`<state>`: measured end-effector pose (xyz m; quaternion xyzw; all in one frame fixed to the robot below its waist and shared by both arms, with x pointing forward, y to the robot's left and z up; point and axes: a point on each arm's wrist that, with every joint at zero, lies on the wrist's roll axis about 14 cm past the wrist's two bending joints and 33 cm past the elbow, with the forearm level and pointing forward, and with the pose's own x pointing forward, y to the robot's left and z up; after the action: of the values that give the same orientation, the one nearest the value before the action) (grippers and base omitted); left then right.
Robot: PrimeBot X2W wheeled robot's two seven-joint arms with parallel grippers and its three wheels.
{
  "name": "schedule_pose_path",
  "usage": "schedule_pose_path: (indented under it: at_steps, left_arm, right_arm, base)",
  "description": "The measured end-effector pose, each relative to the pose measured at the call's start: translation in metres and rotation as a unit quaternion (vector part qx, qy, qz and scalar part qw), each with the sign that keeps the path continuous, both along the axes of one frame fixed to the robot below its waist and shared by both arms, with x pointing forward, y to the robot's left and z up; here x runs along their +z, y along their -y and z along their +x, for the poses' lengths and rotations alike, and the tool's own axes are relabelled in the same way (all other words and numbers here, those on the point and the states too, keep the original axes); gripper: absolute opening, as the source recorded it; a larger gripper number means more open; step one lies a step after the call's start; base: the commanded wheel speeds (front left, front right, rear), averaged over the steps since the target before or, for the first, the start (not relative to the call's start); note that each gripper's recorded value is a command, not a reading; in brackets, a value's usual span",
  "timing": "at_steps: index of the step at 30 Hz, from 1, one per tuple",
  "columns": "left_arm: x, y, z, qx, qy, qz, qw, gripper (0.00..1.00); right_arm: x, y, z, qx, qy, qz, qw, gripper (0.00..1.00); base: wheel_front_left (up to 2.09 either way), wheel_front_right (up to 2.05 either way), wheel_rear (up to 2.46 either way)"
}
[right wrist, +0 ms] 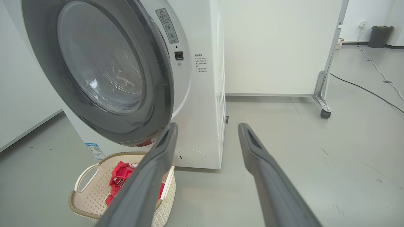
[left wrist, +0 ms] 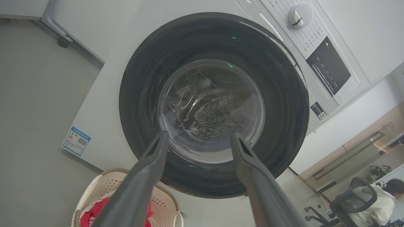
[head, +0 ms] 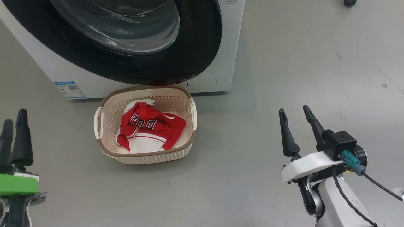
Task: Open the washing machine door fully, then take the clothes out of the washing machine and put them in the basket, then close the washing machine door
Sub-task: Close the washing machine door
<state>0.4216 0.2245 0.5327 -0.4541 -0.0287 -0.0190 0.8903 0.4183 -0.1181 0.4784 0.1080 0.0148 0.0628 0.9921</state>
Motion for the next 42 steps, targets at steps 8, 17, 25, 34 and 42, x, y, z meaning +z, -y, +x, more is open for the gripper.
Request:
schedule_pose_path:
  at_steps: [8,17,25,34,42]
  left_arm:
    - [-0.009,0.003,-0.026,0.002,-0.006,0.217,0.976,1.0]
    - [-0.029,0.017,-0.052,0.012,-0.04,0.299,0.953,1.0]
    - [-0.049,0.025,-0.075,0.007,-0.07,0.332,0.941,1.0]
    - [-0.061,0.032,-0.085,-0.003,-0.084,0.351,0.933,1.0]
    - [-0.062,0.035,-0.087,0.0,-0.086,0.356,0.931,1.0]
  right_arm:
    - [0.007,-0.001,-0.01,0.004,0.008,-0.001,1.0,1.0]
    - [0.007,0.002,-0.028,0.0,0.006,-0.001,1.0,1.0]
    - [0.001,0.004,-0.043,-0.004,-0.003,-0.001,1.0,1.0]
    - [-0.007,0.002,-0.052,-0.003,-0.015,-0.001,1.0,1.0]
    - [-0.008,0.002,-0.054,-0.003,-0.018,-0.001,1.0,1.0]
  base:
    - [0.0,0.0,0.0]
    - [0.0,0.0,0.0]
    - [0.0,0.0,0.0]
    - [0.0,0.0,0.0]
    - [0.0,0.0,0.0]
